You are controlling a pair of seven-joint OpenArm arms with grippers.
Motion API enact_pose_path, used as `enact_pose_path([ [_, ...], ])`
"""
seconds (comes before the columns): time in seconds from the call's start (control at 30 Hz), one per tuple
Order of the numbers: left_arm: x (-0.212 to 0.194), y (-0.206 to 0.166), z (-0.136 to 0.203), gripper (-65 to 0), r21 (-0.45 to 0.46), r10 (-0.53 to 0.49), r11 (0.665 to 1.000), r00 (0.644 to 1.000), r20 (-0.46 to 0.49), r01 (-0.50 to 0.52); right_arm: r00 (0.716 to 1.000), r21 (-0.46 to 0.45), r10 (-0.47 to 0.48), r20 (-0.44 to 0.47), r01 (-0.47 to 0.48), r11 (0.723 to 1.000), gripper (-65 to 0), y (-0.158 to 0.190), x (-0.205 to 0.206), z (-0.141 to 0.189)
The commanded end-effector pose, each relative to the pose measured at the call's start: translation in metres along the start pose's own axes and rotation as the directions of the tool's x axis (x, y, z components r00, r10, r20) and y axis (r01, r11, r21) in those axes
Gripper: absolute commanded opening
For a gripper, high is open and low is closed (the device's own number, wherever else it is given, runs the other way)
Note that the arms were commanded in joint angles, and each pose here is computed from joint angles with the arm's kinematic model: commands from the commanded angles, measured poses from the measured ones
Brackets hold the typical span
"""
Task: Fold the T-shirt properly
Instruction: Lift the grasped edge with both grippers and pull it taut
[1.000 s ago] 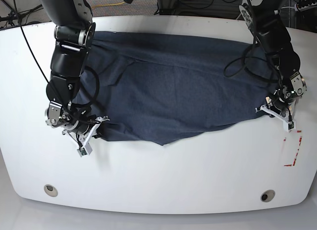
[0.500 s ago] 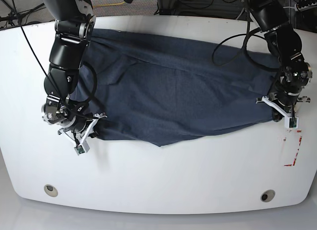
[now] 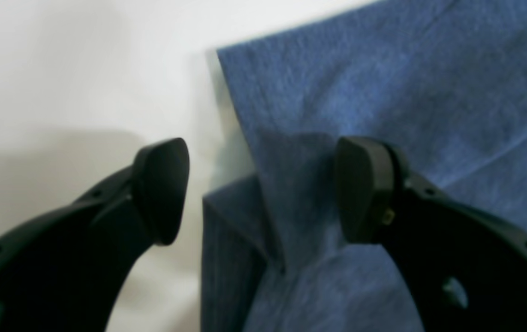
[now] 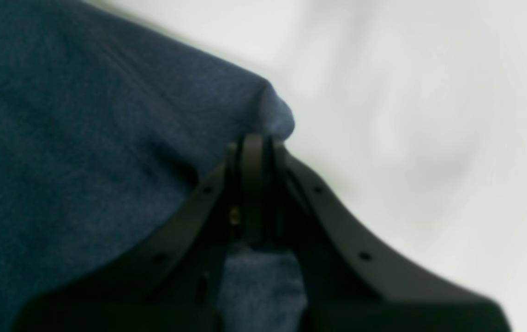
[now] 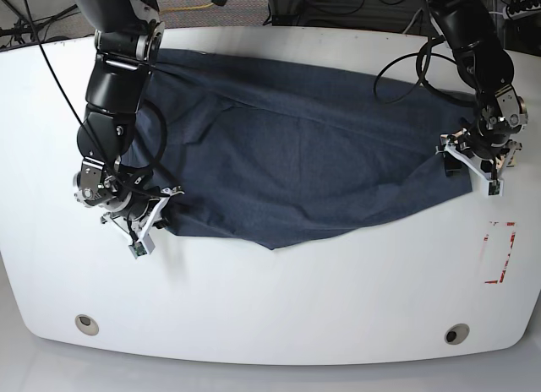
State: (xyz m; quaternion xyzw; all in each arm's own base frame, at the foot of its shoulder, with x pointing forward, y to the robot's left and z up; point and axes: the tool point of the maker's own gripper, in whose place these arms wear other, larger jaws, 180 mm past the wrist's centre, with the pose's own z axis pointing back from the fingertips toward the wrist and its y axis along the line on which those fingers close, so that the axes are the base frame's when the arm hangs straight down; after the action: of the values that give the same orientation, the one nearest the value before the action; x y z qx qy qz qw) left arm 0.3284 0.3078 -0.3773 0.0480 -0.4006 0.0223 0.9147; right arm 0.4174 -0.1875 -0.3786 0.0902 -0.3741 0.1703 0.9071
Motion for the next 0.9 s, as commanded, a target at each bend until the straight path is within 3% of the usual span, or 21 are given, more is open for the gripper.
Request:
enact_pose_path([
  [0.0,0.047,0.004,0.009,-20.3,0.003,-0.002,1.0,0.991,0.132,0.001,0.997,-0.013,0.013,0.074,-0.012,1.0,-65.0,-0.006,0.027,0.007],
  [0.13,0.068,0.009,0.011,-20.3,-0.008,0.028,1.0,0.985,0.172,-0.027,0.997,-0.013,0.013,0.074,-0.012,1.0,-65.0,-0.006,0.027,0.007],
  [0.23,0.073,0.02,0.005,-20.3,0.013,0.051,0.998,0.987,0.151,-0.054,0.997,-0.013,0.013,0.074,-0.012,1.0,-65.0,-0.006,0.027,0.007],
  [0.57,0.041,0.02,-0.034,-20.4,-0.018,0.148,0.989,0.989,0.003,-0.148,0.997,-0.011,0.011,0.074,-0.01,1.0,-65.0,-0.006,0.027,0.006],
  [0.87,0.027,0.014,-0.038,-21.2,-0.031,0.157,0.987,0.987,-0.031,-0.157,0.997,-0.01,0.011,0.076,-0.01,1.0,-65.0,-0.005,0.027,0.006],
])
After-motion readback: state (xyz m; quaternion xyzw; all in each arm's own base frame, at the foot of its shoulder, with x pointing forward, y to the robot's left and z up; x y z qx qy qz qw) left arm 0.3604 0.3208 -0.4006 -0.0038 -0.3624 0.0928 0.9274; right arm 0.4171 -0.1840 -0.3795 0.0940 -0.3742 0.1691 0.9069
